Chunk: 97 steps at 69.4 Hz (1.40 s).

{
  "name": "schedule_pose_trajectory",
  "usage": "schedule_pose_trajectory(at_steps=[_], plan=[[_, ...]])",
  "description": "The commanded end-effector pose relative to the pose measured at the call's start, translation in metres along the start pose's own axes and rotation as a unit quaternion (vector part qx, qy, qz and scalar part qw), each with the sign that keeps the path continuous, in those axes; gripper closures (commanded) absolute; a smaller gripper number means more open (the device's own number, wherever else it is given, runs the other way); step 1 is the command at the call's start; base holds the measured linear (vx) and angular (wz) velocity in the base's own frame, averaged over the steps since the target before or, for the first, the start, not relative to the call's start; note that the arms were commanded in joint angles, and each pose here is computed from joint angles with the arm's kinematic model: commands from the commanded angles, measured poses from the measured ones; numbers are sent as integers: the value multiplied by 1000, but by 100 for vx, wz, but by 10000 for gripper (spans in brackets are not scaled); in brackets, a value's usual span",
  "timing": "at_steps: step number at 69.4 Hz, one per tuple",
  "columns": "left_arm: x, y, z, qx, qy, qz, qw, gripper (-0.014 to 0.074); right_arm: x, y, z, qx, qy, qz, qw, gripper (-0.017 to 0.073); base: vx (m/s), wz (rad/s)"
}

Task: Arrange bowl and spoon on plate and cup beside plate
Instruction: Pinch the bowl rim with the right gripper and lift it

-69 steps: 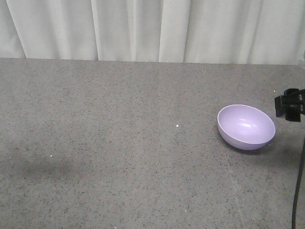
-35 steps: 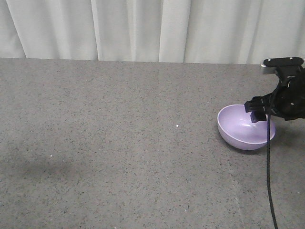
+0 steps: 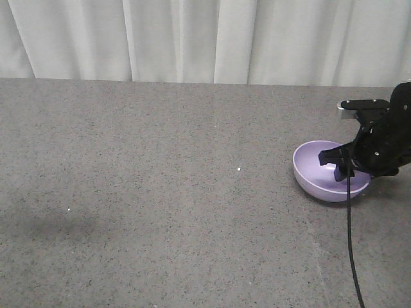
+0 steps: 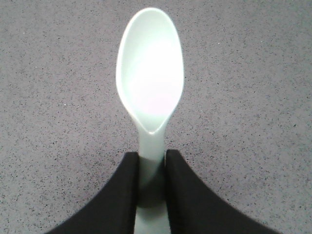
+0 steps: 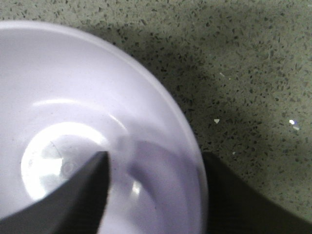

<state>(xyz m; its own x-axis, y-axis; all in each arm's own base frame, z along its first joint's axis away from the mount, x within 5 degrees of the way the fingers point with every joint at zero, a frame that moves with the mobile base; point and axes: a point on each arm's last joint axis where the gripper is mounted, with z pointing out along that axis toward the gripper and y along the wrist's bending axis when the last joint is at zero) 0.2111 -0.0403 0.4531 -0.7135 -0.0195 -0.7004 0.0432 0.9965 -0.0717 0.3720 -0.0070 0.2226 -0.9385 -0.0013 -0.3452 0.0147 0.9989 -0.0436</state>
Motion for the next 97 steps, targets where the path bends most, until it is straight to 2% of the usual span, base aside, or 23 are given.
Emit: schedule_pose_trajectory(at_steps=[1, 8, 21, 35, 46, 61, 75, 97], plan=[[-7, -1, -16, 10, -50, 1, 999, 601, -11, -3, -24, 1, -49, 4, 999, 398, 0, 0], [-7, -1, -16, 10, -50, 1, 999, 601, -10, -3, -25, 2, -45, 4, 999, 579, 0, 0], [-7, -1, -16, 10, -50, 1, 999, 601, -3, -4, -49, 3, -39, 7, 999, 570, 0, 0], [-7, -1, -16, 10, -50, 1, 999, 601, 13, -4, -122, -15, -104, 23, 994, 568, 0, 0], [-7, -1, -16, 10, -50, 1, 999, 601, 44, -4, -194, -29, -173, 32, 984, 565, 0, 0], [-7, -1, -16, 10, -50, 1, 999, 601, 94, -6, -261, -32, -242, 32, 969, 564, 0, 0], [-7, -1, -16, 10, -50, 1, 999, 601, 124, -8, -288, -23, -266, 28, 963, 564, 0, 0], [-7, -1, -16, 10, -50, 1, 999, 601, 129, -9, -293, -17, -275, 27, 961, 562, 0, 0]])
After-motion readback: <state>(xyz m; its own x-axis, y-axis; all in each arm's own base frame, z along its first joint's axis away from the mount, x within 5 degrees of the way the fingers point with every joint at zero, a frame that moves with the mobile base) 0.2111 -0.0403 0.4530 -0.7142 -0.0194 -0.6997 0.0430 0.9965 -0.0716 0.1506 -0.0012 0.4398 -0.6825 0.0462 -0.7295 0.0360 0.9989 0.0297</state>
